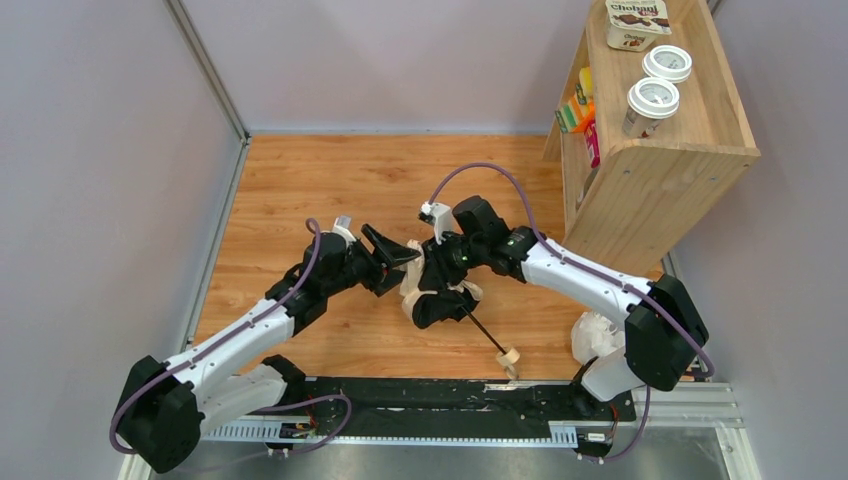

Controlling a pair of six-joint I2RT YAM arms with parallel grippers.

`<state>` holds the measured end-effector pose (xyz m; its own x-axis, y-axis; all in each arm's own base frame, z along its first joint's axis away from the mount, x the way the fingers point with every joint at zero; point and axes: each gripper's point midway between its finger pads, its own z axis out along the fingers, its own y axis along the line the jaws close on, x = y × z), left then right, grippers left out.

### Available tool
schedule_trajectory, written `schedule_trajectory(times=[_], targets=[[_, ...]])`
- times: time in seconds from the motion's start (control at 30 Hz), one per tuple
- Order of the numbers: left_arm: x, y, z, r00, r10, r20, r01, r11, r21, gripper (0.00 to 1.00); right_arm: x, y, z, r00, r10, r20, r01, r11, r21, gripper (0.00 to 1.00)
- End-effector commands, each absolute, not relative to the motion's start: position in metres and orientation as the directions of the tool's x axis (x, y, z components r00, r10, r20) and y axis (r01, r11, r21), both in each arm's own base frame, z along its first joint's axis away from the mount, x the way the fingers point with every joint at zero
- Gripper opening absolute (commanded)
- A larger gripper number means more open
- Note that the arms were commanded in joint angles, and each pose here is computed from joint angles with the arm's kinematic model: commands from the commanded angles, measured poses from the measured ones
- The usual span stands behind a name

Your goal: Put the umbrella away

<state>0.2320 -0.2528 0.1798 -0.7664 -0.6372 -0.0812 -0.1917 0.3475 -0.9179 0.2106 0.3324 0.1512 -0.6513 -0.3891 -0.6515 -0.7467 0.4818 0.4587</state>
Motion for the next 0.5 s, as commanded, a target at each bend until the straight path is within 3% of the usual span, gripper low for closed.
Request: schedule_trajectory(times=[0.0,0.17,0.27,0.47], targets=[[0.234,-0.244,0.17,-0.733,-0.676,-0.081,-0.23,0.358,-0.905,0.79,0.229,0.352,0.207,-0.604,-0.251,-0.756,-0.778,0.394,0.49,0.0],[0.233,-0.243,0.157,-0.746,-0.661,-0.075,-0.296,0.431,-0.852,0.79,0.217,0.359,0.223,-0.591,-0.248,-0.767,-0.8,0.298,0.52,0.0],[0.244,-0.254,0.162,-0.756,-0.65,-0.078,-0.263,0.41,-0.873,0.79,0.207,0.362,0.222,-0.549,-0.299,-0.781,-0.834,0.251,0.49,0.0],[0.257,-0.281,0.166,-0.828,-0.557,-0.06,-0.245,0.455,-0.856,0.8,0.2,0.358,0.206,-0.435,-0.431,-0.791,-0.897,0.286,0.338,0.0]])
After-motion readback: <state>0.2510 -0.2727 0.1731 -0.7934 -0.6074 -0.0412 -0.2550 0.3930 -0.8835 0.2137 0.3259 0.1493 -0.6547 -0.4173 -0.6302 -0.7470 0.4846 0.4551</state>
